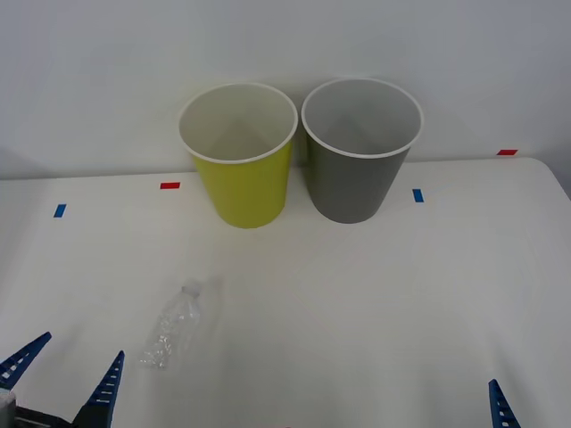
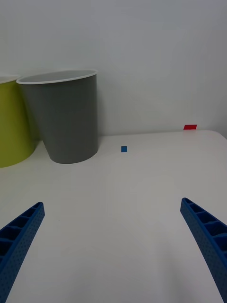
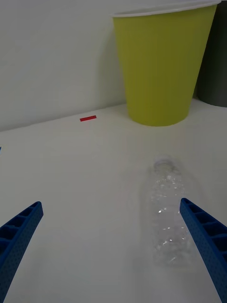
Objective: Put cans in the gray bin and PET bottles in the light green bin.
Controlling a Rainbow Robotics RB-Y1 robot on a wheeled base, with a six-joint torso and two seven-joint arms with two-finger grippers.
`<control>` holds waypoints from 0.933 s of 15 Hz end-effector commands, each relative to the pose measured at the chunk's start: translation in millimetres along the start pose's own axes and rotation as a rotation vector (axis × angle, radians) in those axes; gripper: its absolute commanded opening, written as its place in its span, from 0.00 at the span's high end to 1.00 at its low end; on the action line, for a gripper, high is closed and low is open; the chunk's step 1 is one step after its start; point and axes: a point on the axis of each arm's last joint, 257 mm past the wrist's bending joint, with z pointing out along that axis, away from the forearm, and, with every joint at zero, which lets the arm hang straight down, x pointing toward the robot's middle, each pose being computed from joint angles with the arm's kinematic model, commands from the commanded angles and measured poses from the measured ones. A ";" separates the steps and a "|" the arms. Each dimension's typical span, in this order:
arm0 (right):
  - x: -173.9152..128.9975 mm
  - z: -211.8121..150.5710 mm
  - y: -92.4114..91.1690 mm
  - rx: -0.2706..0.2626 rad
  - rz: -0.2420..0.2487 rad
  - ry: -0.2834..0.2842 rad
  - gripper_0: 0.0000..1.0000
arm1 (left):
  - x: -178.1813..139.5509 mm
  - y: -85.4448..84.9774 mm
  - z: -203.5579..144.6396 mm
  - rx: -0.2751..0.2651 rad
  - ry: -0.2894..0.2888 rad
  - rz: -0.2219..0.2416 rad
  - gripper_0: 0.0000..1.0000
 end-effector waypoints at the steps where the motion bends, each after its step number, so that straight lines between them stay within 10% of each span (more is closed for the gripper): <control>1: 0.0 0.0 0.0 0.000 0.000 0.000 0.00 | -3.4 5.1 25.2 0.028 0.070 0.043 0.00; 6: 0.0 0.0 0.0 0.000 0.000 0.000 0.00 | -22.2 12.1 39.7 0.026 0.246 0.094 0.00; 9: 0.0 0.0 0.0 0.000 0.000 0.000 0.00 | -20.0 7.8 52.0 0.049 0.313 0.039 0.00; 14: 0.0 0.0 0.0 0.000 0.000 0.000 0.00 | -31.7 20.2 69.5 0.047 0.357 0.045 0.00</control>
